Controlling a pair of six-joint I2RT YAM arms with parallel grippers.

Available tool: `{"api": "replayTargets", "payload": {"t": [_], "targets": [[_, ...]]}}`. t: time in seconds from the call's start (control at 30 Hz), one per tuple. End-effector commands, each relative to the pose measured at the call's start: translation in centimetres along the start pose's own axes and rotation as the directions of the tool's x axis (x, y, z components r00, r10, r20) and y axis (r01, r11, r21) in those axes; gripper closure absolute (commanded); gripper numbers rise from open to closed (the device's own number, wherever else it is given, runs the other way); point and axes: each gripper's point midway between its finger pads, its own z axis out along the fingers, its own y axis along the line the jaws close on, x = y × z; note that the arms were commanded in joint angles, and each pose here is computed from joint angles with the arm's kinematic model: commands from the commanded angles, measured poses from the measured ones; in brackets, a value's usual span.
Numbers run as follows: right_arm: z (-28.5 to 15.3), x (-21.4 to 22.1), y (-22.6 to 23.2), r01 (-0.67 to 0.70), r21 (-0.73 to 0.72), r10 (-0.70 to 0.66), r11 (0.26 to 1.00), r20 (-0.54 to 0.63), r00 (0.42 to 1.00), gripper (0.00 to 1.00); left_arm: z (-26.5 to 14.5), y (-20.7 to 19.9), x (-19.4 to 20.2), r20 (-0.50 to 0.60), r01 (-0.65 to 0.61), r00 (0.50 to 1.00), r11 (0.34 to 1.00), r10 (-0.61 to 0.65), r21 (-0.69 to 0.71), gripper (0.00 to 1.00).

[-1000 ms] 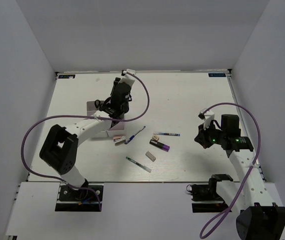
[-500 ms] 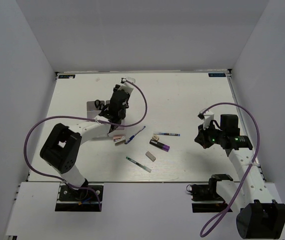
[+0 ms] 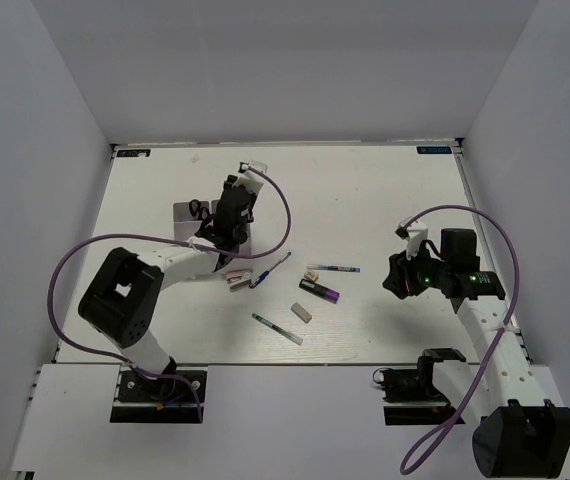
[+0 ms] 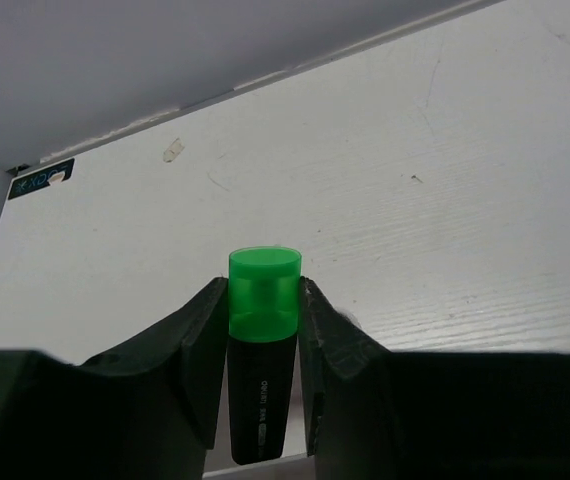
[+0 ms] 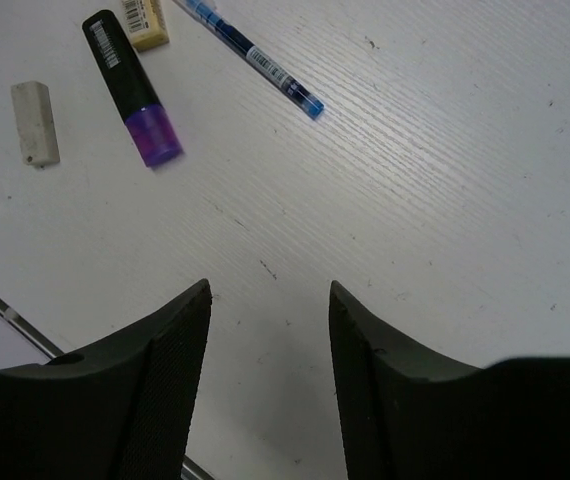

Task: Sort the stationery into containers
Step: Place the stationery in the storage box, then pick up the stationery from the center of the board.

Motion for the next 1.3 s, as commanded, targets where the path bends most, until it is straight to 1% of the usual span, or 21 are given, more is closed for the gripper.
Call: {"api": "replayTargets", "payload": {"t": [0.0, 0.13, 0.33, 0.4, 0.43, 0.47, 0.5, 0.53, 0.57, 0.6, 0.63, 0.67, 0.7, 0.73, 0.77, 0.8, 0.83, 0.9, 1.0, 1.07, 1.27], "targets": [[0.0, -0.7, 0.1, 0.02, -0.012, -0.02, 1.0, 0.025, 0.999, 0.45, -1.2, 0.8, -1.3, 0.027, 0.035, 0.999, 0.999, -0.035, 0.001, 0.59], [-0.1, -0.8, 0.1, 0.025, -0.013, -0.024, 1.0, 0.031, 0.999, 0.45, -2.1, 1.6, -2.4, 0.033, 0.054, 0.998, 0.999, -0.054, -0.003, 0.44], [-0.3, -0.9, 0.3, 0.029, -0.013, -0.028, 0.999, 0.04, 0.999, 0.45, -4.6, 1.6, -5.7, 0.09, 0.062, 0.994, 0.998, -0.064, 0.026, 0.38], [-0.3, -0.9, 0.5, 0.034, -0.02, -0.033, 0.999, 0.043, 0.999, 0.49, -5.6, 1.4, -5.8, 0.081, 0.047, 0.996, 0.998, -0.049, 0.035, 0.48], [-0.3, -0.9, 0.5, 0.028, -0.023, -0.028, 0.999, 0.041, 0.999, 0.54, -6.9, 1.7, -7.3, 0.112, 0.076, 0.99, 0.996, -0.081, 0.05, 0.7], [-0.3, -0.8, 0.6, 0.03, -0.032, -0.029, 0.999, 0.037, 0.999, 0.61, -7.6, 1.3, -5.8, 0.038, 0.05, 0.998, 0.996, -0.053, 0.078, 0.83], [-0.1, -0.8, 0.9, 0.034, -0.046, -0.033, 0.998, 0.033, 0.999, 0.92, -8.5, 0.7, -6.3, 0.027, 0.056, 0.998, 0.992, -0.059, 0.111, 0.93], [0.0, -0.7, 0.9, 0.035, -0.058, -0.033, 0.998, 0.028, 0.999, 1.0, -9.6, 0.4, -7.0, 0.013, 0.128, 0.991, 0.979, -0.131, 0.16, 0.99], [-0.1, -0.9, 1.6, 0.049, -0.1, -0.046, 0.994, 0.036, 0.998, 1.0, -11.6, 0.2, -4.2, -0.143, 0.12, 0.986, 0.97, -0.09, 0.212, 0.99], [-0.1, -0.7, 2.0, 0.063, -0.124, -0.06, 0.99, 0.029, 0.998, 1.0, -13.2, -1.4, -5.4, -0.188, 0.25, 0.962, 0.919, -0.199, 0.306, 0.99], [0.2, -0.7, 2.2, 0.067, -0.153, -0.066, 0.986, 0.012, 0.998, 1.0, -14.5, -1.6, -4.0, -0.274, 0.265, 0.945, 0.908, -0.178, 0.324, 0.99], [0.3, -0.8, 2.7, 0.064, -0.185, -0.064, 0.981, 0.008, 0.998, 0.99, -15.7, -2.1, -3.9, -0.342, 0.372, 0.903, 0.873, -0.261, 0.317, 0.99], [0.1, -1.1, 3.3, 0.072, -0.219, -0.073, 0.973, 0.004, 0.997, 0.84, -17.5, -2.6, -2.6, -0.432, 0.389, 0.874, 0.852, -0.221, 0.35, 0.96], [0.8, -1.2, 3.2, 0.063, -0.249, -0.072, 0.967, -0.029, 0.997, 0.58, -19.2, -3.1, -0.7, -0.522, 0.404, 0.836, 0.835, -0.17, 0.374, 0.81], [1.0, -1.3, 3.3, 0.06, -0.266, -0.073, 0.962, -0.04, 0.996, 0.46, -20.4, -3.2, -0.4, -0.548, 0.427, 0.82, 0.817, -0.168, 0.388, 0.54], [1.2, -2.0, 3.4, 0.059, -0.288, -0.082, 0.956, -0.066, 0.994, 0.41, -22.4, -3.7, 1.7, -0.632, 0.459, 0.765, 0.795, -0.125, 0.398, 0.47], [2.0, -1.7, 3.7, 0.053, -0.322, -0.09, 0.945, -0.101, 0.991, 0.35, -23.5, -4.2, 2.8, -0.662, 0.472, 0.743, 0.777, -0.098, 0.415, 0.41], [2.8, -2.5, 3.9, 0.067, -0.339, -0.121, 0.938, -0.141, 0.983, 0.34, -26.1, -4.0, 4.5, -0.696, 0.498, 0.715, 0.744, -0.062, 0.445, 0.28], [4.8, -3.1, 4.8, 0.12, -0.358, -0.202, 0.926, -0.202, 0.958, 0.34, -29.2, -3.8, 8.9, -0.73, 0.494, 0.683, 0.729, 0.012, 0.474, 0.2], [6.4, -3.3, 6.1, 0.161, -0.389, -0.258, 0.907, -0.212, 0.943, 0.34, -30.0, -3.0, 9.3, -0.701, 0.491, 0.713, 0.722, -0.011, 0.488, 0.2], [10.3, -1.4, 7.5, 0.243, -0.42, -0.388, 0.874, -0.303, 0.871, 0.34, -31.0, -1.3, 12.2, -0.681, 0.458, 0.732, 0.758, -0.025, 0.464, 0.21]]}}
